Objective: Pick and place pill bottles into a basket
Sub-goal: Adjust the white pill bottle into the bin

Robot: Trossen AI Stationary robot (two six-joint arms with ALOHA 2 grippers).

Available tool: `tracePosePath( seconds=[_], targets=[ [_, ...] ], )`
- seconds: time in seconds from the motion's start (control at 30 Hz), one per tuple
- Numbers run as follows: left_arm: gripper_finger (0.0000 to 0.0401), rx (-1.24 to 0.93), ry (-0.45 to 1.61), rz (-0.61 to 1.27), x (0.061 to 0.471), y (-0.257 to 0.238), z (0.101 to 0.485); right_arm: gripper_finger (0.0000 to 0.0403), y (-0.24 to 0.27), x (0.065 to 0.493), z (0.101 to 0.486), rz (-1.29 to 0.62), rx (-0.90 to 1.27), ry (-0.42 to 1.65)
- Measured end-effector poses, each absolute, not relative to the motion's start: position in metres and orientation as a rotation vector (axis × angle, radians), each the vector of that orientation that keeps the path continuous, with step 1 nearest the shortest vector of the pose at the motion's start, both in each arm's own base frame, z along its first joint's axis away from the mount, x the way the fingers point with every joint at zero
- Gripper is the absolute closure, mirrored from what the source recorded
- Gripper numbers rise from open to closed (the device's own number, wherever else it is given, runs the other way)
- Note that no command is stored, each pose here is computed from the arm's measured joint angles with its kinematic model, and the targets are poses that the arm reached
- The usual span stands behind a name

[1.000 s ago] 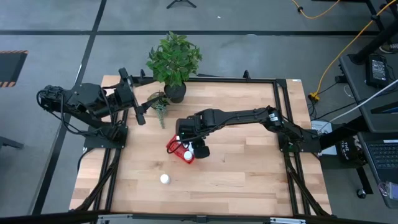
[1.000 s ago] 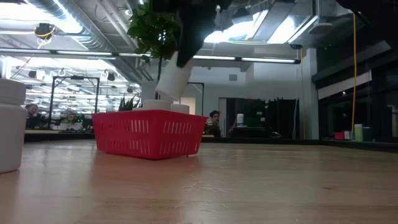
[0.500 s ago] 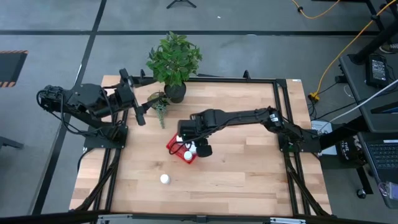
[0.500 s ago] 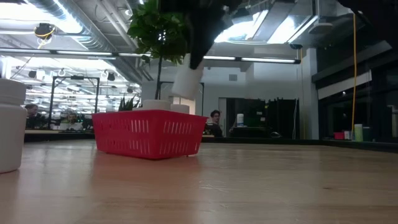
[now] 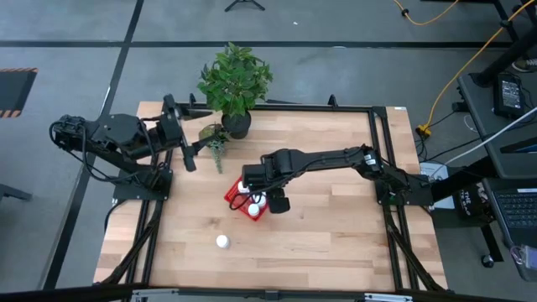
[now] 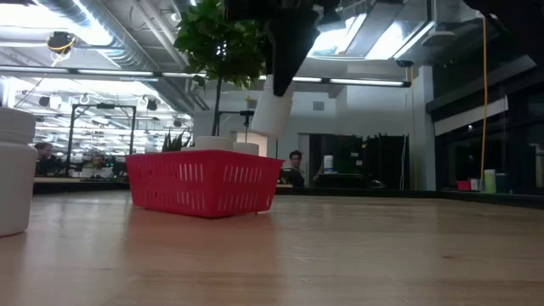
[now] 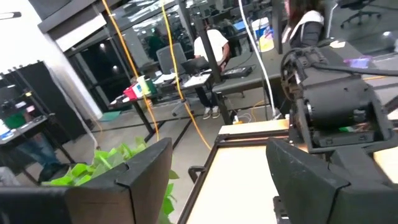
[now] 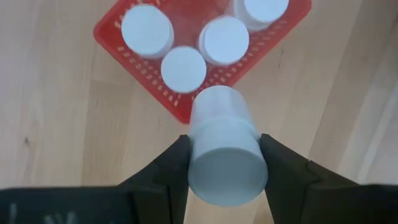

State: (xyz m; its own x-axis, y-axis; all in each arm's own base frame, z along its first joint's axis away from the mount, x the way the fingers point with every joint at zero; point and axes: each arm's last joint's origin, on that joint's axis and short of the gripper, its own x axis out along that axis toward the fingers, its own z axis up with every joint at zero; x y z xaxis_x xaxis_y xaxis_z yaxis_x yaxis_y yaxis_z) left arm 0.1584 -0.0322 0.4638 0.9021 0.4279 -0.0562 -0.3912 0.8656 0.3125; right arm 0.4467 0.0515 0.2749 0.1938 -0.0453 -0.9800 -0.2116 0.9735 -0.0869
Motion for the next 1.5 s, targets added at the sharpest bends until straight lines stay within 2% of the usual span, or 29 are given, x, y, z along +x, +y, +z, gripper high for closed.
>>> tracePosePath(
  seconds=[0.3, 0.63, 1.0, 1.5],
  targets=[
    [0.0146, 0.301, 0.124, 0.421, 0.159, -0.032, 0.464, 0.0249, 0.051, 0.446, 0.272, 0.118, -0.222, 1.401],
    [0.0146, 0.301, 0.124, 0.421, 0.159, -0.032, 0.464, 0.0249, 0.052, 0.453, 0.252, 0.158, -0.238, 1.442],
    [0.0146, 0.300, 0.124, 0.421, 0.159, -0.032, 0.464, 0.0249, 0.050, 0.459, 0.252, 0.221, -0.270, 1.381],
    [0.0146, 0.300, 0.124, 0.421, 0.159, -0.032, 0.464, 0.0249, 0.026, 0.463, 0.252, 0.185, -0.244, 1.370]
  ],
)
